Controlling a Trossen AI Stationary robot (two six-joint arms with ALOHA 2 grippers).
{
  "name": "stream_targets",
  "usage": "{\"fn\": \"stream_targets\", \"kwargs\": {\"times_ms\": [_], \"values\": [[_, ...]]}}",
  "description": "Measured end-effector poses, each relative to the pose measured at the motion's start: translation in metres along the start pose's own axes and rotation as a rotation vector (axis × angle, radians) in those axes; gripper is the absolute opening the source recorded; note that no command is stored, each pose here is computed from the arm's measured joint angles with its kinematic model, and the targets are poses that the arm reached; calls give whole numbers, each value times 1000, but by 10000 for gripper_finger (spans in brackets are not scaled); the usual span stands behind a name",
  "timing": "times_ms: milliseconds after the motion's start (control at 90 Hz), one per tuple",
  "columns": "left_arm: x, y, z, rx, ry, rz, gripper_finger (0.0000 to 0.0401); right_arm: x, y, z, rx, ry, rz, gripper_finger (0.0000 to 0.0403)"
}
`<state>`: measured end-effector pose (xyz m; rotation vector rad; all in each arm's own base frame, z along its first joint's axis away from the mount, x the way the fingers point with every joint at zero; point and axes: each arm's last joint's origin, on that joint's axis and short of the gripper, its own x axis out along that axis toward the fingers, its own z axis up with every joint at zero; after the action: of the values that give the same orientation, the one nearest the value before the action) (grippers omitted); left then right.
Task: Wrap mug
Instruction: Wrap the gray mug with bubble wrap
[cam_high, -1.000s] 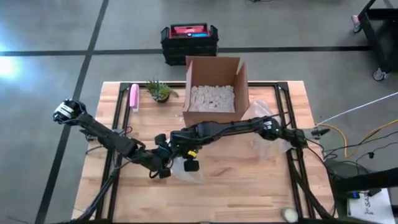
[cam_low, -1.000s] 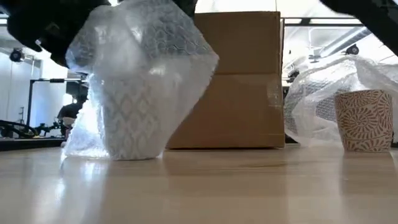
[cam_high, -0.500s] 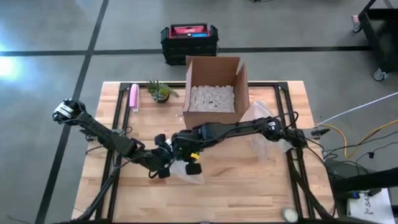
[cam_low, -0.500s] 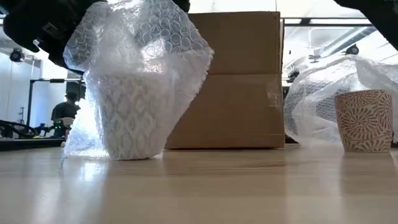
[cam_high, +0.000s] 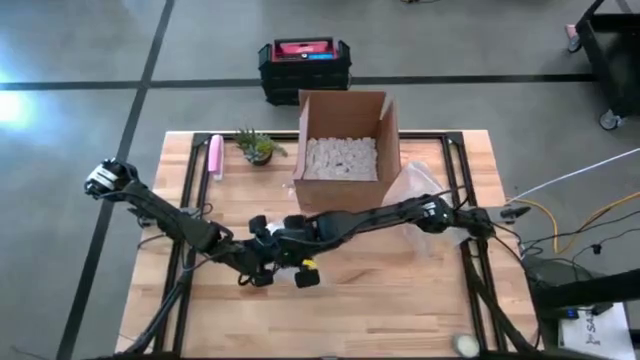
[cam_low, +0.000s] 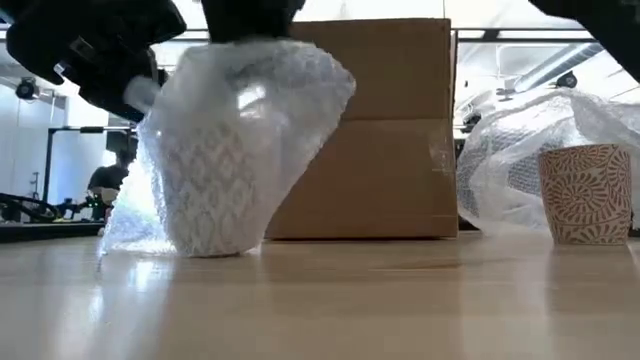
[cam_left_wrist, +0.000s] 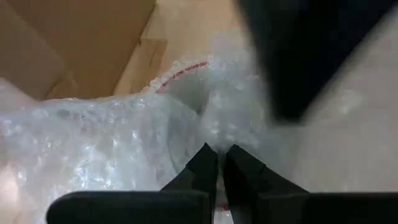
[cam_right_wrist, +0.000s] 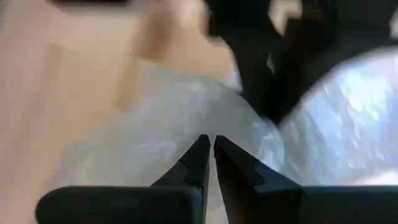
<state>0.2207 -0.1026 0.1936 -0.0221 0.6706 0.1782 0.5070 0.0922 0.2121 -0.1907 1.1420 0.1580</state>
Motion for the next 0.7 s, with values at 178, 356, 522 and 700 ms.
{"fn": "stream_targets", "kwargs": {"times_ms": [178,356,522,700], "values": [[-7,1,4,4,16,-41,8,9,-15,-4,32,25,-35,13],[-24,3,17,-16,-21,-71,8,17,-17,-5,32,25,-47,13],[-42,11,25,-13,-13,-73,8,18,-17,-3,24,5,-48,13],[-60,21,20,-73,66,-43,8,22,-17,-4,25,-1,-49,13]]}}
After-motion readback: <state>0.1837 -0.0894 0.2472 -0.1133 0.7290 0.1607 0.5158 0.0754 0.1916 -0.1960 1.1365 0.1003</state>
